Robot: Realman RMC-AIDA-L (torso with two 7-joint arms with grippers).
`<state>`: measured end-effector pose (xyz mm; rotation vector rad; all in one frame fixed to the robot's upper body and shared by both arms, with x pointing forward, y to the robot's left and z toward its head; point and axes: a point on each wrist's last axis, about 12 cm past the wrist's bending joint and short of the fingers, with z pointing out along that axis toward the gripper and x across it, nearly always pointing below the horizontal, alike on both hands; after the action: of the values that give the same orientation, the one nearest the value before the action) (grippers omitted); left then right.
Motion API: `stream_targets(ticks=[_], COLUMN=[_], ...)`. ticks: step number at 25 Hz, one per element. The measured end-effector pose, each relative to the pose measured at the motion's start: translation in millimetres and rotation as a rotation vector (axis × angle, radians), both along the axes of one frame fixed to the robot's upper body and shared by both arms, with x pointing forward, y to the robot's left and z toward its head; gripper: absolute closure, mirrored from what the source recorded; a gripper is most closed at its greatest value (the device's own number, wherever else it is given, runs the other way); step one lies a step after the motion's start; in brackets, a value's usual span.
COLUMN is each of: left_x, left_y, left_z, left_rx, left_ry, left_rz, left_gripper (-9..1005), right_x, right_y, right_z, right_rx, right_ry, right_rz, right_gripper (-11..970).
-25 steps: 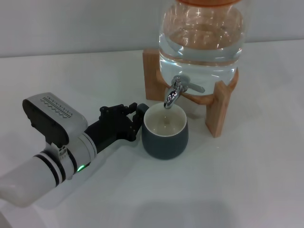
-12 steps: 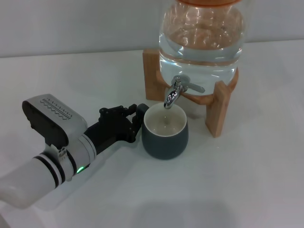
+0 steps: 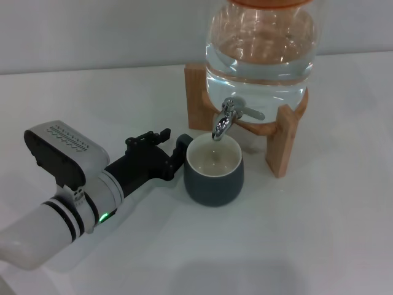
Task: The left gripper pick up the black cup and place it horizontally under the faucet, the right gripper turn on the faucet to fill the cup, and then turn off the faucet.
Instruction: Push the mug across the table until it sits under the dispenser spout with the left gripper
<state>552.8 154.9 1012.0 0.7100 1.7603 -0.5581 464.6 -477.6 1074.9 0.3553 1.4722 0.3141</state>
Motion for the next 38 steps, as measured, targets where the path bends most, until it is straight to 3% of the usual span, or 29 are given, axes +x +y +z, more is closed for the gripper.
stream_targets(ticks=[5,38], left_x=[-0.6,-3.9], left_y=[-1.0,2.0], left_z=[0.2,-2.9], left_rx=[-0.001,0.001], left_ry=[-0.002,0.006], left_rz=[-0.008,0.001], left_gripper=[506,493], right_x=[-0.4,-1.2], right_y=[-1.0,-3.3], right_z=[0.6,1.3], right_rx=[-0.002,-0.006], right_ry=[-0.001,0.000], right_rz=[0.000,-0.007], right_gripper=[119,119])
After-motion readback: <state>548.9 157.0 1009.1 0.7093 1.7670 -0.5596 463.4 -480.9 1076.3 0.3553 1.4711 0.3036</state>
